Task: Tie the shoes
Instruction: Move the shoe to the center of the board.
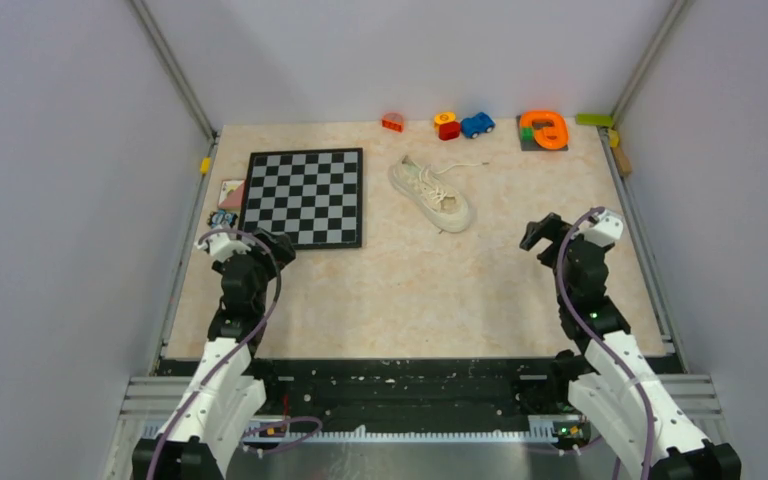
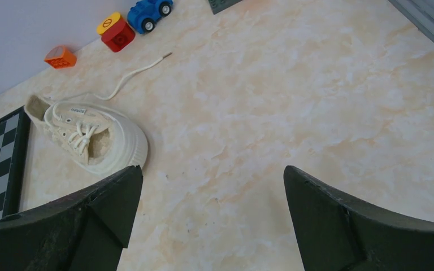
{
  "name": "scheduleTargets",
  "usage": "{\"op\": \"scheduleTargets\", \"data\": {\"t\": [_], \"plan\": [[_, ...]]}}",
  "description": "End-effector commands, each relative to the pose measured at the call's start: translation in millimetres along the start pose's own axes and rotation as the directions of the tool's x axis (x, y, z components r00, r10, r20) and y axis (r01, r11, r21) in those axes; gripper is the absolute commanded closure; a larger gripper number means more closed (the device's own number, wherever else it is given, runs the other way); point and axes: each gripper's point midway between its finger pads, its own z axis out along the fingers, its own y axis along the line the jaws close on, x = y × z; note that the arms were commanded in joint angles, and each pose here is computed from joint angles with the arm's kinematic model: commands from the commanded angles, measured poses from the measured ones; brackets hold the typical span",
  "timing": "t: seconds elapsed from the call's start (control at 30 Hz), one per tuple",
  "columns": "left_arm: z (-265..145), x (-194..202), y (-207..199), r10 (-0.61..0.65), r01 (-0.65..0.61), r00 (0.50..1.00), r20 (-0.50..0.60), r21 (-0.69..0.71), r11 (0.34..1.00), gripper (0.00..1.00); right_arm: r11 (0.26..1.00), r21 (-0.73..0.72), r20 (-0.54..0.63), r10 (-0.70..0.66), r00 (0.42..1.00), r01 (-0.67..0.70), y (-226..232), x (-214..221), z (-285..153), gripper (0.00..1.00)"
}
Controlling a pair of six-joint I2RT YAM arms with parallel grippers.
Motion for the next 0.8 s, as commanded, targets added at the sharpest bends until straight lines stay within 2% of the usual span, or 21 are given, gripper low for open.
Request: {"op": "scheduleTargets", "data": {"t": [0.0, 0.1, 0.27, 0.4, 0.63, 0.77], "plan": [[0, -14, -4, -0.029, 0.029, 0.998, 0.056, 0.007, 1.0, 0.02, 0.999, -0.032, 0.049, 0.022, 0.999, -0.02, 9, -12, 1, 0.01], [-1, -9, -11, -0.021, 0.019, 0.999, 0.038, 0.055, 0.998, 0.02, 0.999, -0.029, 0.039, 0.03, 0.999, -0.028, 8, -8, 3, 0.01], [-7, 8, -46, 0.033, -0.025, 0.999, -0.023, 0.28, 0.96, 0.03, 0.967, -0.253, -0.016, -0.005, 1.0, 0.001, 49, 4, 5, 0.01], [-4, 14, -57, 0.046, -0.02, 0.996, -0.071, 0.33, 0.944, 0.03, 0.954, -0.3, -0.124, -0.071, 0.99, 0.03, 71, 10, 19, 0.01], [-8, 30, -81, 0.08, 0.006, 0.981, -0.177, 0.441, 0.897, 0.06, 0.917, -0.398, -0.252, -0.08, 0.965, -0.028, 132, 11, 65, 0.01], [-11, 36, -91, 0.091, 0.025, 0.974, -0.209, 0.497, 0.867, 0.07, 0.916, -0.395, -0.278, -0.187, 0.942, 0.065, 177, 15, 103, 0.02]]}}
